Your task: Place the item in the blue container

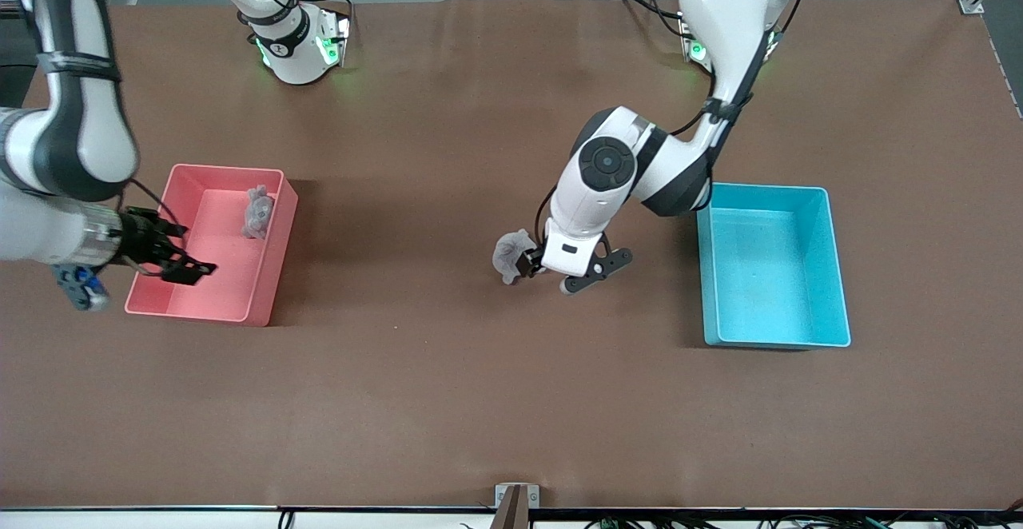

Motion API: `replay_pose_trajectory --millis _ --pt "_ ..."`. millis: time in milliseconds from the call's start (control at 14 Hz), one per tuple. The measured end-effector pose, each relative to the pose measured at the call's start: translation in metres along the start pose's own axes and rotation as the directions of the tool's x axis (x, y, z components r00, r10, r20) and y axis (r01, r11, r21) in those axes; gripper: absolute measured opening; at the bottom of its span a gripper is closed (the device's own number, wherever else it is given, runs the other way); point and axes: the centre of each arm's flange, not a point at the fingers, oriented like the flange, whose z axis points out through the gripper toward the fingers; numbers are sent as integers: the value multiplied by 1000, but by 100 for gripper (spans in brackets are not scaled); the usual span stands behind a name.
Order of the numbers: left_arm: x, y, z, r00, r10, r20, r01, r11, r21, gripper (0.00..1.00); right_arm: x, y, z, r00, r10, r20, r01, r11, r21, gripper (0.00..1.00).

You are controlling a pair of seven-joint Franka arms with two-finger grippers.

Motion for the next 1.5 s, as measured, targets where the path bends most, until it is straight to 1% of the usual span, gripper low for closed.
replay_pose_trajectory --millis 143,215,430,573,716,931,1074,1218,1361,1504 --pt "-9 0 25 1000 -5 12 5 1000 12 100 10 33 17 999 46 27 -47 999 8 100" --pt "-15 2 34 999 -17 31 17 1000 14 100 8 43 30 998 58 30 -58 998 13 100" --pt "-32 4 52 991 -75 109 74 997 10 100 -5 62 82 997 77 22 -77 997 18 100" --pt "-38 4 58 985 -101 140 100 995 9 100 -11 70 113 996 89 5 -89 996 25 100" --pt "-43 4 67 982 -113 153 111 994 19 100 -17 73 133 996 91 -7 -91 995 28 100" --pt "-52 1 83 981 -111 159 106 993 42 100 -27 66 152 993 110 32 -111 993 45 100" --pt "-62 0 98 980 -116 164 107 992 63 100 -32 60 161 993 106 44 -108 993 42 100" --pt "-65 -1 106 976 -144 163 134 988 75 81 -33 59 172 993 108 55 -110 994 28 100" --pt "-63 2 104 975 -157 159 147 987 70 60 -31 61 183 991 113 67 -114 993 11 100" --pt "-59 3 102 975 -159 155 151 986 64 44 -29 63 193 990 116 78 -116 993 -5 100"
